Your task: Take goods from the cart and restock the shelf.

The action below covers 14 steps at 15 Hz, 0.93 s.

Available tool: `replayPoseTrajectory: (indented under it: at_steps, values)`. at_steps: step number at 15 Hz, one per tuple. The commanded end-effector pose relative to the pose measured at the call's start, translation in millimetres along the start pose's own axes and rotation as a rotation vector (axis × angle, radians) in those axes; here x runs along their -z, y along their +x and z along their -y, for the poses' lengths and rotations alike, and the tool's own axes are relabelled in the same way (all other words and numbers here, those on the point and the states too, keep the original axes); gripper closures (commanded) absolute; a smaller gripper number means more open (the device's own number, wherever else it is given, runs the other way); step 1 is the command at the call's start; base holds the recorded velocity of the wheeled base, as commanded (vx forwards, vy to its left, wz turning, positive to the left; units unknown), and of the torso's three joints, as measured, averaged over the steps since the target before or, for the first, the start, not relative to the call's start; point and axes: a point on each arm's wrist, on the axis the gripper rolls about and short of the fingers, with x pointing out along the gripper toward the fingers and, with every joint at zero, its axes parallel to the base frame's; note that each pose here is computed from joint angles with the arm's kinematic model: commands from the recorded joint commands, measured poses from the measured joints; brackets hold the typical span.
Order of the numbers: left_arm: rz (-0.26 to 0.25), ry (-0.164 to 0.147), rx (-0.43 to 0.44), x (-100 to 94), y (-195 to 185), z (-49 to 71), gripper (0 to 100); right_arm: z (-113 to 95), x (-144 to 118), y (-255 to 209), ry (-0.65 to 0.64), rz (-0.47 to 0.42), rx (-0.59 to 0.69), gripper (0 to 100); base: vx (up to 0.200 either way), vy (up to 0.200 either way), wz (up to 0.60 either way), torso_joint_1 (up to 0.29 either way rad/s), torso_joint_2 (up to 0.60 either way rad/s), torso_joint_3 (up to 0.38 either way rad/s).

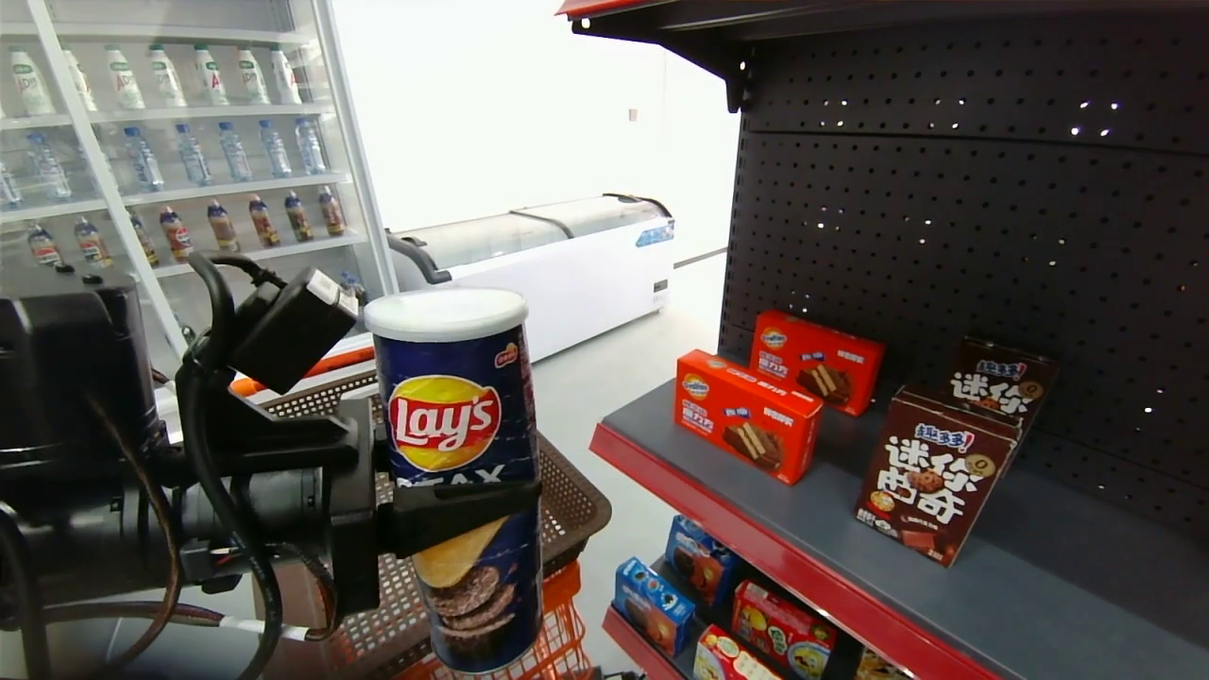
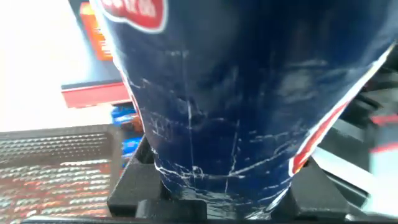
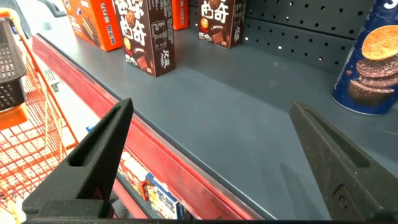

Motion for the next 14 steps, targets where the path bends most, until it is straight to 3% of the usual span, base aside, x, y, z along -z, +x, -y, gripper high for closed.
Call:
replayPoseTrajectory:
  at_steps: [1, 10, 14]
  values:
    - [0.001, 0.002, 0.006, -0.7, 1, 0.2, 100, 0, 0, 0, 0.000, -0.001, 0.001, 0, 0.000, 0.000, 0.00, 0.000, 0.00, 0.000]
    - [-0.025, -0.018, -0.003, -2.1, 24, -20.9, 100, 0, 0, 0, 0.000, -0.001, -0.001, 0, 0.000, 0.000, 0.00, 0.000, 0.00, 0.000]
    - [-0.018, -0.005, 0.019, -7.8, 30, -18.8, 100, 0, 0, 0, 0.001, -0.001, 0.001, 0, 0.000, 0.000, -0.60, 0.001, 0.01, 0.004]
